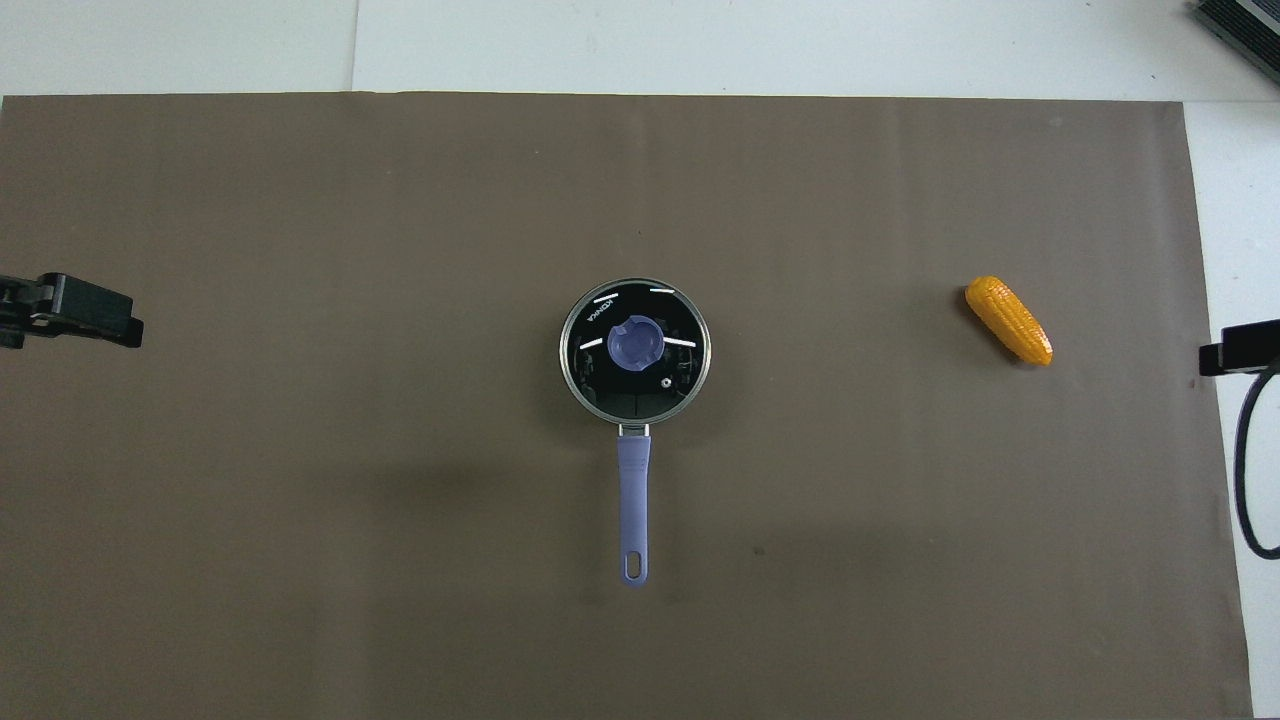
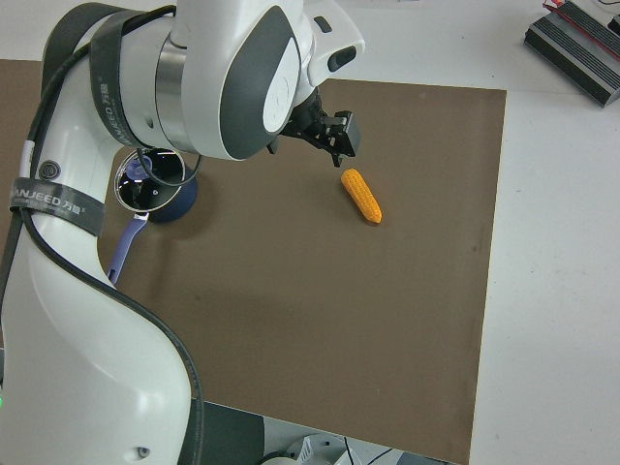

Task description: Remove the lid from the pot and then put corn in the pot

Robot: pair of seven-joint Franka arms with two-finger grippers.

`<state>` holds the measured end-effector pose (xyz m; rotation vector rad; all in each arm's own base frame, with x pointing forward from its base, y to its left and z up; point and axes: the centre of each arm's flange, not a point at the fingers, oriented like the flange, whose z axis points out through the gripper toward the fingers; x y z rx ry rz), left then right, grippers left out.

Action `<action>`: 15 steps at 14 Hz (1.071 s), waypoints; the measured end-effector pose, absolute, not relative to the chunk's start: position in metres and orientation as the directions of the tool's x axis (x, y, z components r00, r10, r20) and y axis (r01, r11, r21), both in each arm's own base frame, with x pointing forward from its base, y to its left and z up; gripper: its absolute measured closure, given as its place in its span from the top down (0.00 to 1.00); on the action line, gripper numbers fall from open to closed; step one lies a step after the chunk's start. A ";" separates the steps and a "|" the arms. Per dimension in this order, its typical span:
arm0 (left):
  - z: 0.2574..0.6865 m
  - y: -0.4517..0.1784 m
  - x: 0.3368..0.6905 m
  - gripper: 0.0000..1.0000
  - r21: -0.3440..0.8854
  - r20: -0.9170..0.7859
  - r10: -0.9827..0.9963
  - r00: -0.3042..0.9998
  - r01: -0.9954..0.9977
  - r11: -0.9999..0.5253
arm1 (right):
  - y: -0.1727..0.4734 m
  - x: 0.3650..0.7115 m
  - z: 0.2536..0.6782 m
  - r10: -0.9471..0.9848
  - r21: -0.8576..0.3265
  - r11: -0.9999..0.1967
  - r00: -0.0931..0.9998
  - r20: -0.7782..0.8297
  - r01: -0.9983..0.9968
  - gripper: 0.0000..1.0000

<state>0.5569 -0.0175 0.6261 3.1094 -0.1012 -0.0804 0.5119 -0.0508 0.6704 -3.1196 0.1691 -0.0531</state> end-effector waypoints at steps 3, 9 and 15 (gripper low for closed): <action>0.626 -0.018 0.557 1.00 0.031 -0.050 -0.070 0.996 -0.069 -0.997 | -0.051 0.512 0.670 -0.108 -0.019 -0.994 0.994 0.033 -0.108 1.00; 0.626 -0.022 0.557 1.00 0.031 -0.050 -0.077 0.996 -0.075 -0.997 | -0.051 0.512 0.670 -0.108 -0.019 -0.994 0.994 0.033 -0.108 1.00; 0.626 -0.024 0.557 1.00 0.032 -0.050 -0.081 0.995 -0.080 -0.996 | -0.051 0.512 0.670 -0.108 -0.019 -0.994 0.994 0.033 -0.108 1.00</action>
